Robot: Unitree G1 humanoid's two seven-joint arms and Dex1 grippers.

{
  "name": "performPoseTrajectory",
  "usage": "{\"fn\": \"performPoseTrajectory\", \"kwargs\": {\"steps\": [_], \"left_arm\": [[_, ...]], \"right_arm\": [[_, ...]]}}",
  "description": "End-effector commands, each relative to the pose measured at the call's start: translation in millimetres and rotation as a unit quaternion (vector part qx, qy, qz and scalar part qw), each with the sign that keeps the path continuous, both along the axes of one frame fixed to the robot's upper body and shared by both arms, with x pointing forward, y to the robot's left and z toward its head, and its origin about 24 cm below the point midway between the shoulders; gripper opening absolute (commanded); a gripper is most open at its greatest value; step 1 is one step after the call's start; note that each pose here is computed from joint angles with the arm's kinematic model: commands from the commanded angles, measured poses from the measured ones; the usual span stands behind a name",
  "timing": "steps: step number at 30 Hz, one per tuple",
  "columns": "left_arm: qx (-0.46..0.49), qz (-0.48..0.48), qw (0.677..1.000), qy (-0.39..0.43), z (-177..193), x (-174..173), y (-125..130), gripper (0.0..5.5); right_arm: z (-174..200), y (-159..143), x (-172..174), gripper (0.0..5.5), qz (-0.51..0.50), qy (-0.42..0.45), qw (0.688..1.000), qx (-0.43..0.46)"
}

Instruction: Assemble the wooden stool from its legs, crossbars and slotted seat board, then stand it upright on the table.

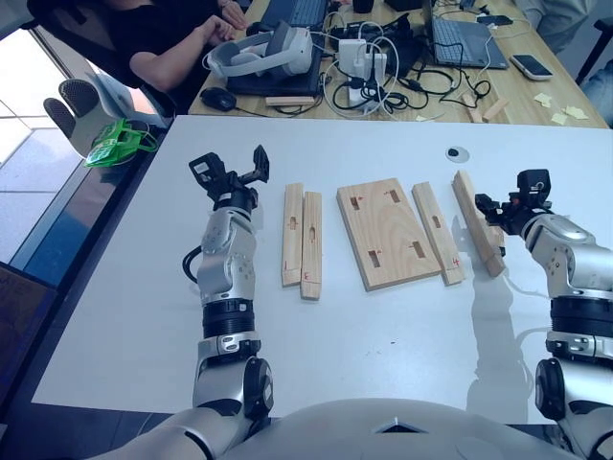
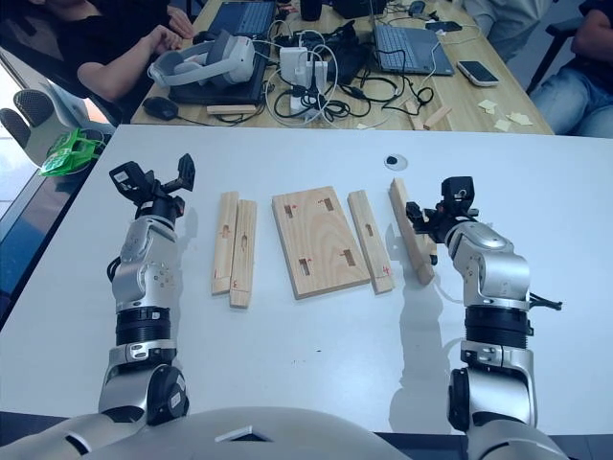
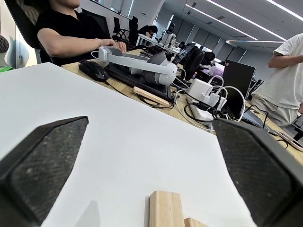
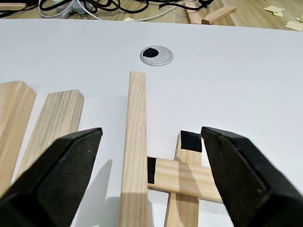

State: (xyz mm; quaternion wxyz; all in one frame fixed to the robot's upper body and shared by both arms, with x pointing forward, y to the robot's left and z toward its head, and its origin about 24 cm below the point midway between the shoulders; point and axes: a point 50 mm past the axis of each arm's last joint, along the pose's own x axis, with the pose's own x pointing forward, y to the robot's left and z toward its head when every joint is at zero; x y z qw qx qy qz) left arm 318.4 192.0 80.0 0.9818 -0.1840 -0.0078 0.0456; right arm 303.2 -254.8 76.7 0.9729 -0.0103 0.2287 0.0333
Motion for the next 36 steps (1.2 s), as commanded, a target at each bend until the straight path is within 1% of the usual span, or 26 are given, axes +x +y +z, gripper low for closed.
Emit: {"fn": "performPoseTrajectory", "kwargs": {"steps": [1, 4, 7, 10, 15, 18, 22, 25, 29, 32, 36], "left_arm": [[0.007, -0.005, 1.0, 0.003, 2, 0, 2, 4.85], [0.006, -0.007, 1.0, 0.003, 2, 0, 0, 4.85], [-0.005, -0.004, 1.0, -0.002, 2, 0, -2, 4.85], [-0.015, 0.001, 1.0, -0.008, 3, 0, -5, 4.85], [-0.021, -0.002, 1.0, -0.011, 5, 1, -9, 4.85], [-0.022, -0.002, 1.0, -0.011, 5, 0, -8, 4.85], [-0.02, -0.002, 1.0, -0.009, 5, 0, -8, 4.85], [-0.019, -0.002, 1.0, -0.009, 5, -1, -7, 4.85], [-0.017, -0.003, 1.0, -0.007, 5, -2, -7, 4.85], [-0.023, -0.002, 1.0, -0.005, 4, -1, -6, 4.85], [-0.021, -0.004, 1.0, -0.003, 4, -1, -5, 4.85]], "right_arm": [[6, 13, 11, 3.87, 0.0, -0.02, 1.0, 0.021], [2, 18, 17, 3.87, -0.017, 0.003, 1.0, 0.026], [-14, 10, 11, 3.87, -0.051, 0.07, 0.995, 0.04], [-21, 2, 7, 3.87, -0.051, 0.101, 0.993, 0.038], [-26, -9, 15, 3.87, -0.026, 0.099, 0.994, 0.024], [-13, -5, 22, 3.87, 0.005, 0.07, 0.997, 0.01], [-11, 1, 25, 3.87, 0.026, 0.067, 0.997, 0.006], [-12, 4, 23, 3.87, 0.036, 0.077, 0.996, 0.005], [-24, 6, 15, 3.87, 0.023, 0.128, 0.99, 0.054], [-31, 2, 10, 3.38, 0.013, 0.146, 0.987, 0.062], [-33, 4, 9, 2.74, 0.018, 0.139, 0.989, 0.05]]}}
